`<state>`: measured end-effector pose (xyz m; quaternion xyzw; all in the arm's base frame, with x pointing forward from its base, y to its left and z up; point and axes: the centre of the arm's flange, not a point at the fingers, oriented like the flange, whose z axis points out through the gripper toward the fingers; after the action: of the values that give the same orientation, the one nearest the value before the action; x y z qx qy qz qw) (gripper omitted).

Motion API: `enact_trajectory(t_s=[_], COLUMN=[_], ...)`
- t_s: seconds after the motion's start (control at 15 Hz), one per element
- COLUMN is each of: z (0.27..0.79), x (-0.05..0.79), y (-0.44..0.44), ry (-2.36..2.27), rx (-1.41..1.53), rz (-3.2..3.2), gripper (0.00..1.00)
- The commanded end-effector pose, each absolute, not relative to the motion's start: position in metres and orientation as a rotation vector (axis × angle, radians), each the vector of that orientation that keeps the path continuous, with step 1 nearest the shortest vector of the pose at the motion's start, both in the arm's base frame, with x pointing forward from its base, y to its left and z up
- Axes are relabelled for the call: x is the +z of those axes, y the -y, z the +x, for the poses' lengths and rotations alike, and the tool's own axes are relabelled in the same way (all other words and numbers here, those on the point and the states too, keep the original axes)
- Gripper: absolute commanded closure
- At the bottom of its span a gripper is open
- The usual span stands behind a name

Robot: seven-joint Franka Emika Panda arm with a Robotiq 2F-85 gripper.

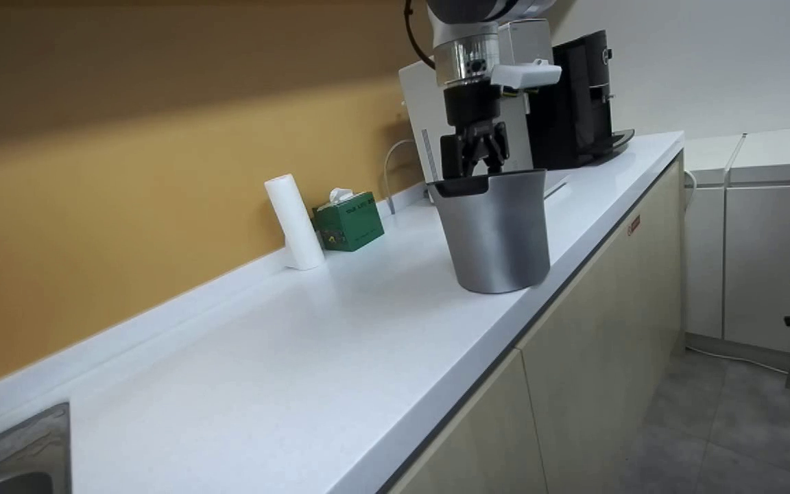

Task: Remove the black bin from the grey bin

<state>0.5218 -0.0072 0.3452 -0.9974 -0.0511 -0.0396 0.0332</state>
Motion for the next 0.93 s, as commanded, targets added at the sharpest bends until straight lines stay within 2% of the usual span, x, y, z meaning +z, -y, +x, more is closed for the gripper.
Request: enact_trajectory(t_s=[0.0,0.13,0.2,0.27,0.87], z=[0.519,0.518,0.518,0.517,0.516], x=[0.336,0.335,0.335,0.336,0.34], y=[0.008,0.009,0.009,0.009,0.019], ry=[0.161,0.152,0.142,0.136,0.099], rx=[-0.16,-0.177,-0.193,-0.207,-0.253], rz=[-3.065,-3.074,-3.075,-3.076,-3.083], gripper=[0.0,0.0,0.25,0.25,0.89])
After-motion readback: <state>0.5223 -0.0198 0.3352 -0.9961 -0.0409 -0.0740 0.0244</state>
